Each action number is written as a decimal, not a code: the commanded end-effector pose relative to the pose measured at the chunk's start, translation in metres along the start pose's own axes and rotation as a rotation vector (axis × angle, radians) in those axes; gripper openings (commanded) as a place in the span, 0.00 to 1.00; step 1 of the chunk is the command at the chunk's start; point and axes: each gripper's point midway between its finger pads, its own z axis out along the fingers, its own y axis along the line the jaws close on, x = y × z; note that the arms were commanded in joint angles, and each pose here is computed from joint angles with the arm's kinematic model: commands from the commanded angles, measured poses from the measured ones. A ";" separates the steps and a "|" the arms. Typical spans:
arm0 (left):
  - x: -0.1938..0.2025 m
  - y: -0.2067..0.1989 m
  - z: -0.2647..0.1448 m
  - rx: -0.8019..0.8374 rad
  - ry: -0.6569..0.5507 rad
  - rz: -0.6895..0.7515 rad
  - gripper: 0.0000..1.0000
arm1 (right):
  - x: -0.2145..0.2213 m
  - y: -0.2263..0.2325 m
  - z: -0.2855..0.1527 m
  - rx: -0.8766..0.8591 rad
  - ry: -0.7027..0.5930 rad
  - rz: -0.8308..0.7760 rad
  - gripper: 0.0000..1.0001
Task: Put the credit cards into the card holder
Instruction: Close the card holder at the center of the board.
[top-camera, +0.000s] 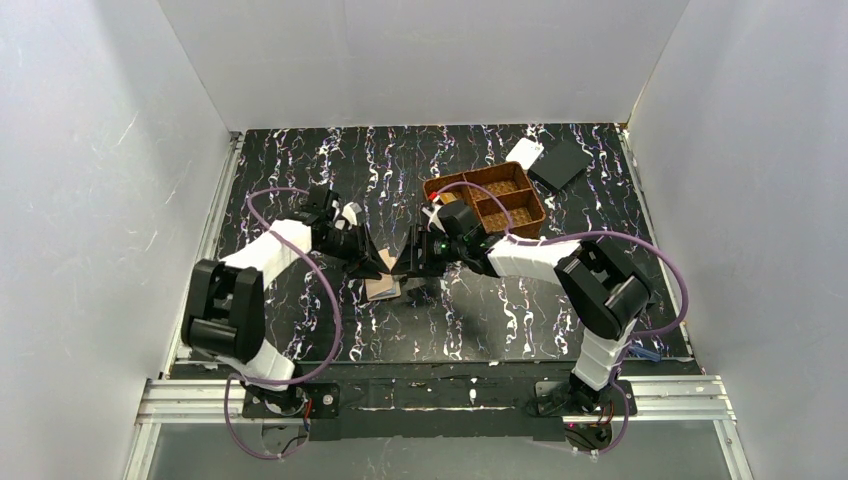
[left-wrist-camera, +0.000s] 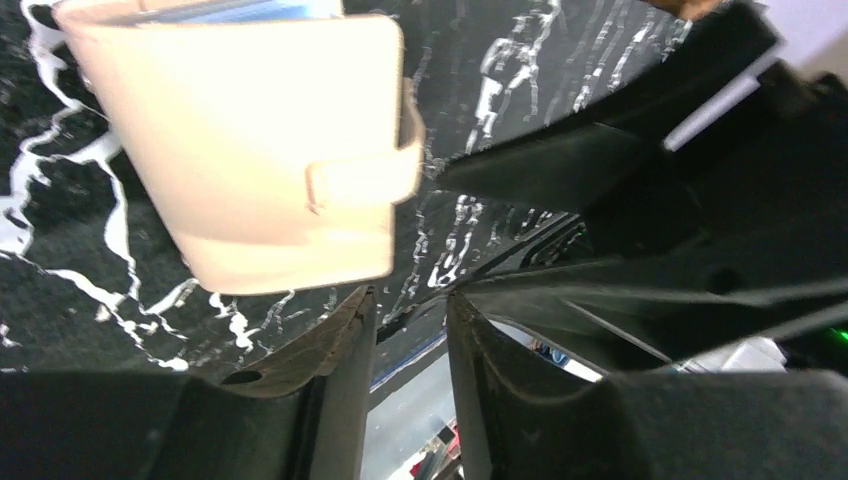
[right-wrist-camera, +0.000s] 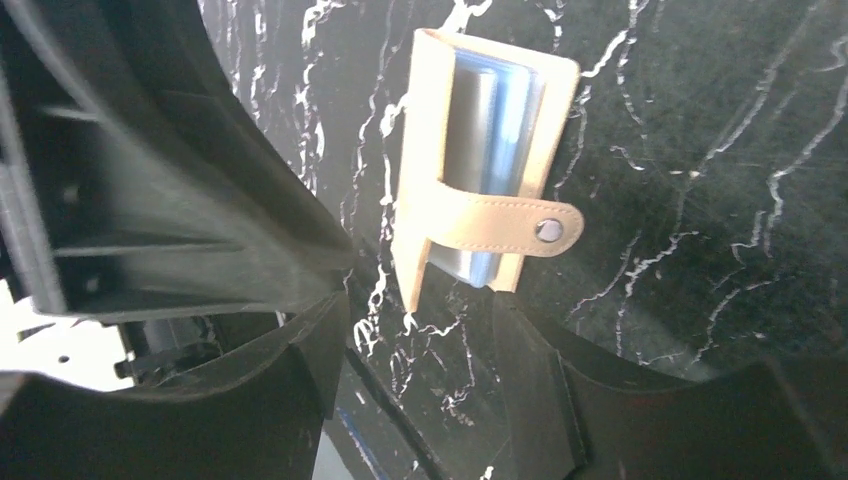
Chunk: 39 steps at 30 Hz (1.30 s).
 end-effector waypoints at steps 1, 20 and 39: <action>-0.009 0.013 0.018 -0.017 0.001 -0.007 0.27 | 0.000 0.002 0.005 0.018 -0.029 0.017 0.64; 0.014 0.070 0.051 -0.148 0.073 -0.105 0.17 | 0.028 -0.030 0.029 0.090 0.026 0.064 0.64; -0.013 0.044 -0.003 -0.042 -0.070 -0.092 0.48 | 0.034 -0.068 0.036 0.230 0.050 -0.022 0.25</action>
